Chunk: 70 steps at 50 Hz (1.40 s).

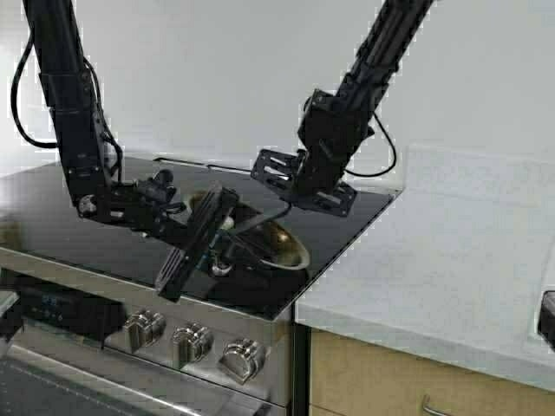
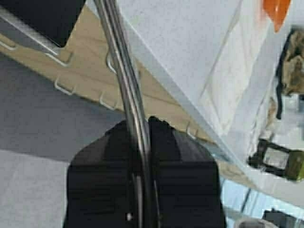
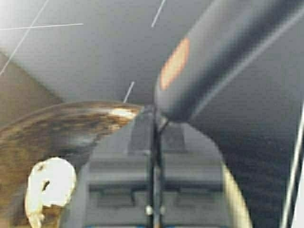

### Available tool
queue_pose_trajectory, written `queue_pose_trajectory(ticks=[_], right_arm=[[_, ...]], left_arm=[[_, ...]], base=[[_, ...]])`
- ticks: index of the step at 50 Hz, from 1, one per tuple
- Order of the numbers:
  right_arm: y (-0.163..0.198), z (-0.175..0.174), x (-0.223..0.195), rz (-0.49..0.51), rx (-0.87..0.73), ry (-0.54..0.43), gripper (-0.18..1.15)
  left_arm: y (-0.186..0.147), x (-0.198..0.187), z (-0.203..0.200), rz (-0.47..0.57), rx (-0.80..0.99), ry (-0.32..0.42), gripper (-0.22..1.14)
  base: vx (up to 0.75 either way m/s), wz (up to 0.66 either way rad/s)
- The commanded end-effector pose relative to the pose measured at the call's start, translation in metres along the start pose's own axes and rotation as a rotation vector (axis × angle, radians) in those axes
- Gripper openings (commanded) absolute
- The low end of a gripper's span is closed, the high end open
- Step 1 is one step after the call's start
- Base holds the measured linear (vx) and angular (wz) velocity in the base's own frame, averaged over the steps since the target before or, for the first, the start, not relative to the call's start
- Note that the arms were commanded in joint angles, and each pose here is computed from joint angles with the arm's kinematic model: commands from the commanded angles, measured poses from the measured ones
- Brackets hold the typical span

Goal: Add oil to the pan and cook the shrimp and serve it

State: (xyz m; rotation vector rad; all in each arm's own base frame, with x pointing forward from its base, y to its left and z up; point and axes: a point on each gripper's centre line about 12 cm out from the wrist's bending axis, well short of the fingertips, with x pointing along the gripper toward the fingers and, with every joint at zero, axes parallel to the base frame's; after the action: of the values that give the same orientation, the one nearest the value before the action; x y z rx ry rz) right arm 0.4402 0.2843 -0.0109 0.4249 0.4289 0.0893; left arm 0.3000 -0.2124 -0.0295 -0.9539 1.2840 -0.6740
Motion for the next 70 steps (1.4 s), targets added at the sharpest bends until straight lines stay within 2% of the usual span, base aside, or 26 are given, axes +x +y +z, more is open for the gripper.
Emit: queue_pose_trajectory(ticks=[1, 30, 49, 70], right_arm=[[0.021, 0.029, -0.009, 0.047, 0.007, -0.055, 0.07], [0.014, 0.057, -0.023, 0.044, -0.014, -0.107, 0.07], [0.003, 0.057, -0.028, 0.027, -0.027, -0.103, 0.07], [0.025, 0.085, -0.029, 0.075, -0.002, -0.162, 0.07]], left_arm=[[-0.018, 0.003, 0.004, -0.045, 0.074, 0.003, 0.03], [-0.018, 0.002, 0.004, -0.046, 0.065, -0.006, 0.03], [-0.018, 0.003, 0.007, -0.05, 0.055, -0.024, 0.03], [-0.019, 0.002, 0.006, -0.05, 0.055, -0.024, 0.03]], base=[[0.0, 0.0], [0.0, 0.0], [0.0, 0.0], [0.0, 0.0]])
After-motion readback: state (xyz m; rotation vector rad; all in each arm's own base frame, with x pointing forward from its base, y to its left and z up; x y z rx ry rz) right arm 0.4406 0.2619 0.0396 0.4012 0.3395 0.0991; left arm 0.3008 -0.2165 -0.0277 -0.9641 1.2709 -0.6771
